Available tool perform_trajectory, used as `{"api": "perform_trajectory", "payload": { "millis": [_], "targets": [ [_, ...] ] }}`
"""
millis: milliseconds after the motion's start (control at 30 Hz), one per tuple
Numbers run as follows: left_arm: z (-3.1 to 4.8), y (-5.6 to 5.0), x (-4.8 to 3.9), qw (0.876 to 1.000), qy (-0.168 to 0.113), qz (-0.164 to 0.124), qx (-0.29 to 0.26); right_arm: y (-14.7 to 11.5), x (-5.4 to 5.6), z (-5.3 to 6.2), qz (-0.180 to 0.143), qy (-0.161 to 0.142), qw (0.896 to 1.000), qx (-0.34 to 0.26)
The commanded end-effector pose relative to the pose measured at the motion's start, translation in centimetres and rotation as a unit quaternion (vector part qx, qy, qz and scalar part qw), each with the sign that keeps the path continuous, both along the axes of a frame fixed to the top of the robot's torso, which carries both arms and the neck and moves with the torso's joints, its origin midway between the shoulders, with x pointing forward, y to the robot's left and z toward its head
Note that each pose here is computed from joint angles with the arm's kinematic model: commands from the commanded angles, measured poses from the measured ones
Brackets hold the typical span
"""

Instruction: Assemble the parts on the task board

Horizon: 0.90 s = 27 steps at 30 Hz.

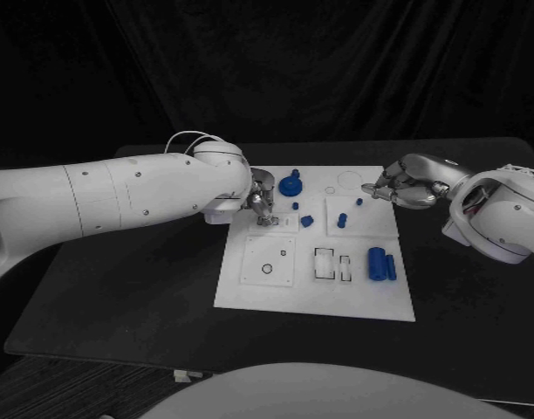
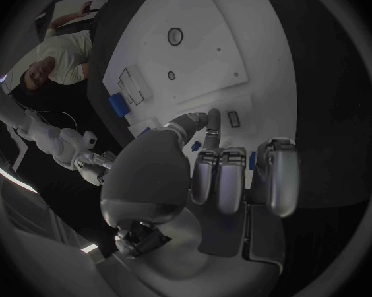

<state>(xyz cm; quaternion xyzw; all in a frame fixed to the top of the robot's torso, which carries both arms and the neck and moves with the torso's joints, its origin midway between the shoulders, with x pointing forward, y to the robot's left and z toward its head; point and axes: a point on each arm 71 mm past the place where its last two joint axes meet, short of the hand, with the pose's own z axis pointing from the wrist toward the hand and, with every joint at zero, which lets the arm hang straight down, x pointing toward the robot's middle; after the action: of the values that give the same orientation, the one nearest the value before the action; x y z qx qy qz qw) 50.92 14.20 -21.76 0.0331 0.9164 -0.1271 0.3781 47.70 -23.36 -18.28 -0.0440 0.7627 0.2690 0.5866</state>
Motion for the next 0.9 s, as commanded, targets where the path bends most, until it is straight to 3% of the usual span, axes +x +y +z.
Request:
{"api": "perform_trajectory", "payload": {
  "millis": [33,300,567,900],
  "targets": [
    [0.22,-0.2,0.10,1.000,-0.002,-0.003,-0.008,-0.1,0.0,-0.2,-0.006,0.005,1.000,-0.004],
    [0.48,-0.2,0.01,0.999,-0.015,-0.013,-0.035,-0.2,0.0,-0.2,-0.006,0.006,1.000,-0.005],
    [1.10,-0.9,-0.71,0.994,-0.033,-0.050,-0.090,0.2,-0.2,0.1,0.003,-0.010,1.000,0.009],
    [1.86,0.2,-1.70,0.989,-0.057,-0.054,-0.126,3.7,-0.3,0.9,0.065,-0.064,0.996,0.003]
  ]
}}
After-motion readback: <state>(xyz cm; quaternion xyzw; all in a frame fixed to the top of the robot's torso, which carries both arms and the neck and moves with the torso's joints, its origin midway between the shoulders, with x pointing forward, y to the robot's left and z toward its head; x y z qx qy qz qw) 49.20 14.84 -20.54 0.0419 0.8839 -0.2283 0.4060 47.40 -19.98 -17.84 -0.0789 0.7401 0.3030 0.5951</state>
